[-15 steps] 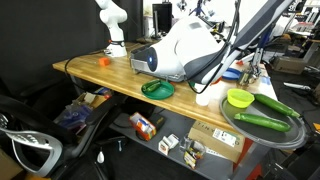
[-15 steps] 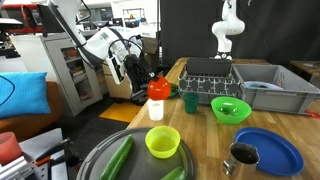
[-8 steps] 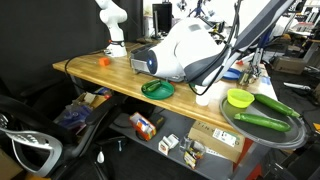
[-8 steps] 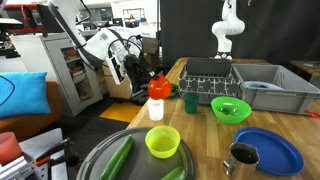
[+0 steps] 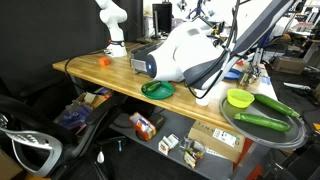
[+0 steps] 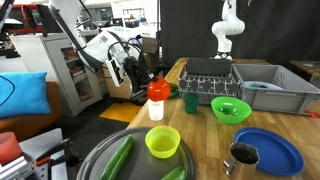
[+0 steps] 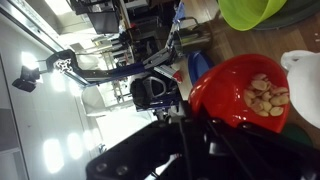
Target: Pour the contents of the orange bowl into the white cup
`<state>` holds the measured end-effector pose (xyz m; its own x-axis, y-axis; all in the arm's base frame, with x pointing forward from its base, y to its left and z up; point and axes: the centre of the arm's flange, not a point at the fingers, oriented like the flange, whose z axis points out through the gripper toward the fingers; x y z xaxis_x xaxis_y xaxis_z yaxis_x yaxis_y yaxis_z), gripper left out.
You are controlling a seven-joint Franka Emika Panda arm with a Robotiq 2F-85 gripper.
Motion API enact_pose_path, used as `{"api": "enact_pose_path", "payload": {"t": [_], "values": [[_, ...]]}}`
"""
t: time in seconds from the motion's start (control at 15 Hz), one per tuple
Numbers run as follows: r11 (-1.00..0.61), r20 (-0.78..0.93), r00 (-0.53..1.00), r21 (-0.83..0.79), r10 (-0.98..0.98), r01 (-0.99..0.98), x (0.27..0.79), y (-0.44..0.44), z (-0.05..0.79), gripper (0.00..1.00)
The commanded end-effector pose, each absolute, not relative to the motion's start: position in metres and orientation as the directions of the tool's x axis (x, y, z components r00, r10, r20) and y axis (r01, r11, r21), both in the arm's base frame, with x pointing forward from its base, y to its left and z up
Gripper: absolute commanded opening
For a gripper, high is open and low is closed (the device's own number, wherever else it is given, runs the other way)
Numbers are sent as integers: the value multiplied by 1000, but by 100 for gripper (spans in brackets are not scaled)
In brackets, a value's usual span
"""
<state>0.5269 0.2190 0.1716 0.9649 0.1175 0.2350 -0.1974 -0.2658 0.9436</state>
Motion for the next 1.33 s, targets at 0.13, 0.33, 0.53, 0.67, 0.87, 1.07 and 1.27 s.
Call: {"api": "enact_pose_path", "payload": {"t": [0.13,0.33,0.53,0.67,0.87,1.07,1.27], "values": [[-226,249,957,951,148,-212,530,225,169,2],[-217,245,955,954,166,-207,530,229,168,2],[-201,234,957,959,174,-198,528,232,162,2],[-194,233,955,961,184,-197,527,235,159,2],[-177,233,951,964,202,-198,526,240,156,2],[-148,233,949,968,212,-205,523,243,157,2],[-126,226,950,971,217,-203,520,244,156,2]]}}
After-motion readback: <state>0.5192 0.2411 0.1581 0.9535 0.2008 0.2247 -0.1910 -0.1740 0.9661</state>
